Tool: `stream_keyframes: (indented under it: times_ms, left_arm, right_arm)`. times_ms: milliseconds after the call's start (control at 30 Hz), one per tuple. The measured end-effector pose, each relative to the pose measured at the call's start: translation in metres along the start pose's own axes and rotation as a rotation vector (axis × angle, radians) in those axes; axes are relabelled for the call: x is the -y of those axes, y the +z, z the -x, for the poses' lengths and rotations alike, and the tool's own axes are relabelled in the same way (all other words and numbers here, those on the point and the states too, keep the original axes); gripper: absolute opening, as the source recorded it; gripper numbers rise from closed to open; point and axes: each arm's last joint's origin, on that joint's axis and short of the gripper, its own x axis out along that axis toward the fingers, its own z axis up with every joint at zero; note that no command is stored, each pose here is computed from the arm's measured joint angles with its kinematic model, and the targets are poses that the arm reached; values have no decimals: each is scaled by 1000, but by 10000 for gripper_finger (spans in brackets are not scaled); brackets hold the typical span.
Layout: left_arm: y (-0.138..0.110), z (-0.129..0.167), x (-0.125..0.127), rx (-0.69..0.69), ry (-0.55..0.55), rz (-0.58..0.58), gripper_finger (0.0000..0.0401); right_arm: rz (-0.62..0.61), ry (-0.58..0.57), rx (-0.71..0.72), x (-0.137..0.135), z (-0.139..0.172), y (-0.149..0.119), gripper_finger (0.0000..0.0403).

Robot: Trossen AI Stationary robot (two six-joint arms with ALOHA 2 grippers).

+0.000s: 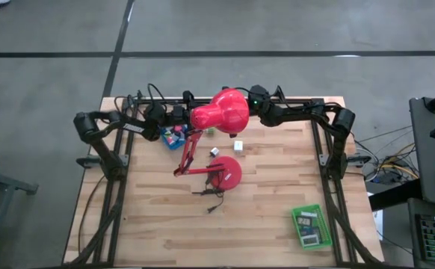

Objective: Pick & Place Office items
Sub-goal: Put the light blue charger adapter into the blue bin

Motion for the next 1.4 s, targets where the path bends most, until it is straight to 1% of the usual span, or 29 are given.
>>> stream_keyframes:
  times_ms: [167,367,433,500,533,633,1000,1133,1267,1400]
  left_arm:
    - [2,0,1,9,-4,-21,172]
    - [3,-1,3,22,-12,-36,169]
    - [4,-2,4,31,-15,-40,167]
    - [6,-2,6,49,-40,-54,130]
    - [7,-2,6,58,-45,-62,124]
    - [6,-3,7,49,-49,-57,124]
    - [4,-1,8,41,-56,-71,124]
    - [3,1,9,35,-51,-57,124]
    - [3,1,9,32,-50,-48,124]
    - [-1,7,10,13,-40,-39,124]
  right_arm:
    - [2,-6,1,0,0,0,109]
    - [3,-6,3,0,0,1,104]
    - [4,-5,5,0,0,1,94]
    - [-13,15,0,-1,0,1,32]
    - [-17,15,-3,-1,0,0,16]
    - [-16,11,-4,-1,0,-1,4]
    - [-21,5,-3,-1,0,0,6]
    - [-23,3,-4,0,0,0,6]
    - [-50,1,-9,-1,1,-2,7]
    - [-87,-23,-41,-4,6,-12,7]
